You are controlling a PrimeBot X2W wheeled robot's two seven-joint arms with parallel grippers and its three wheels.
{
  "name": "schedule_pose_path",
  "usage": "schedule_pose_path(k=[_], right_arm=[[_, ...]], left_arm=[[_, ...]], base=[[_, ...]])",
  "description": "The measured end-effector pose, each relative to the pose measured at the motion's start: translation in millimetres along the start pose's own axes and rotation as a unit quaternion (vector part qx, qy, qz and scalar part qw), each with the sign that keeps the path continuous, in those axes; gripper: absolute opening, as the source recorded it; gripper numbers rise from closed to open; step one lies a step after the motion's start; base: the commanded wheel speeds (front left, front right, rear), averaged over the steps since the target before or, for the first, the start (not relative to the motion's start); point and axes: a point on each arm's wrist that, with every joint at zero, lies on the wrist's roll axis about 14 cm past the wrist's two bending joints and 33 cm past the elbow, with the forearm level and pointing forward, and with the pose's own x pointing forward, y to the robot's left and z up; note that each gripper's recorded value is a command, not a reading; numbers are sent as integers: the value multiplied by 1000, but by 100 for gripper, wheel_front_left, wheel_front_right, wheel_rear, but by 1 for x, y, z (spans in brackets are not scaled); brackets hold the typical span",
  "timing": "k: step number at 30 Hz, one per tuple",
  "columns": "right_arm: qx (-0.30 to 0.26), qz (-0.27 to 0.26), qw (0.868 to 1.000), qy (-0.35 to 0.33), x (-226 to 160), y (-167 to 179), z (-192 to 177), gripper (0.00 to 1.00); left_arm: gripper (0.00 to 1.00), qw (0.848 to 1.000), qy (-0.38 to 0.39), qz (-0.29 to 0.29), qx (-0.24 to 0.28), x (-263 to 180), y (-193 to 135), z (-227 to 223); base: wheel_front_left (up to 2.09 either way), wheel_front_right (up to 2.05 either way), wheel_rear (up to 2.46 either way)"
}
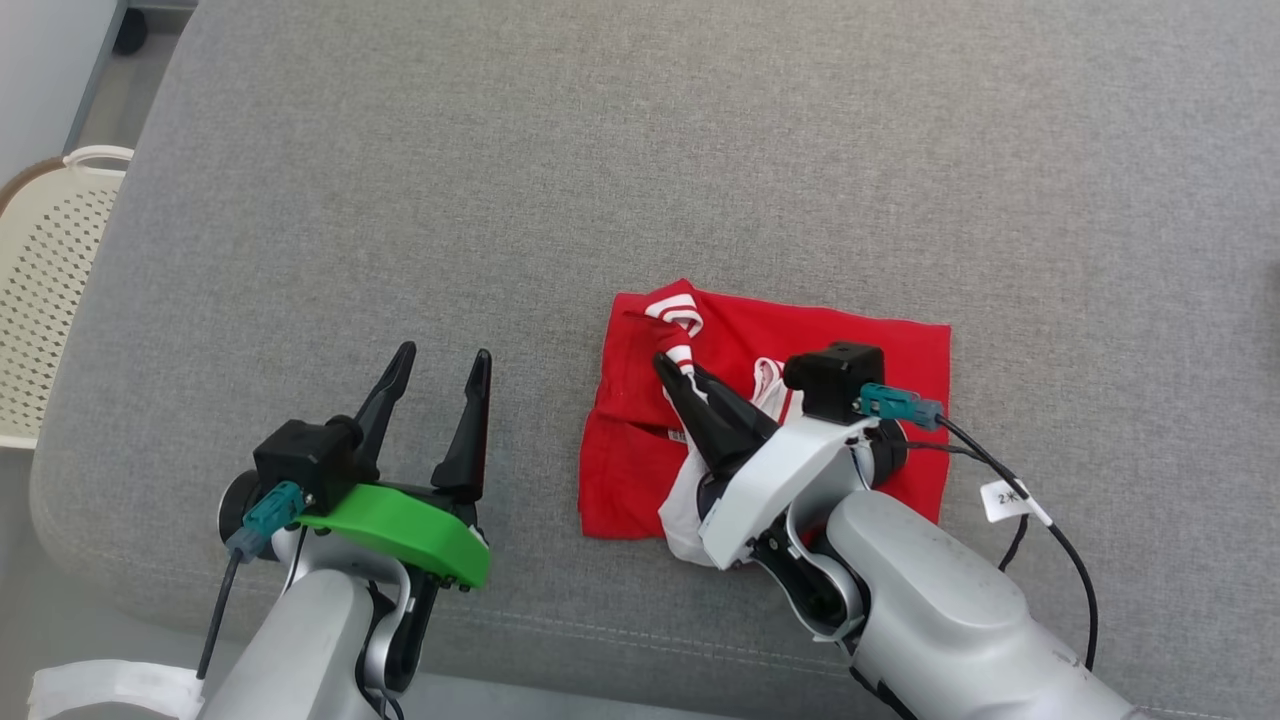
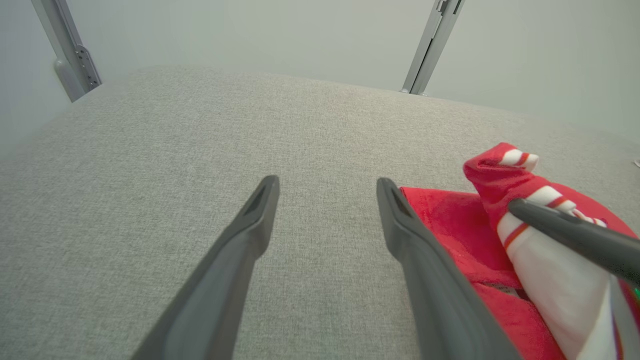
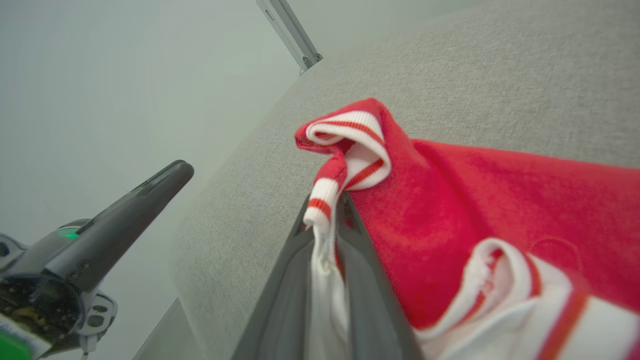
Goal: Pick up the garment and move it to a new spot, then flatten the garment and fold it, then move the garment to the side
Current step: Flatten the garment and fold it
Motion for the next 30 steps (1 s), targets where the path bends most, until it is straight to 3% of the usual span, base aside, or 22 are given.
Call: schedule_pose_path(k=[1,3,4,9,14,18,25,30], right_arm=[[1,3,1000,1,1,1,-1,31],[1,7,1000,5,4,2,-3,92],[1,9,1000,5,5,3,-4,100],[-3,34,999,3,7,19,-3,100],[-13,94,995,-15,3,59,7,100],[-50,105,992,-49,-1,67,28,100],[-107,39,986,-122,-27,34,69,100],[-135,-49,975,-171,-61,-10,99,100]], left_arm=[[100,1000,0,1,0,0,0,0],[100,1000,1,2,-1,1,0,-1],[100,1000,1,2,-1,1,0,-1],[100,1000,3,1,-2,2,0,-2],[100,1000,-1,-6,-1,5,-4,1],[100,1000,-8,-7,5,9,-5,6],[100,1000,-30,-4,9,11,-7,20],[100,999,-47,3,9,9,-6,31]], base=[[0,0,0],[0,0,0],[0,0,0],[0,0,0],[0,0,0],[0,0,0],[0,0,0],[0,0,0]])
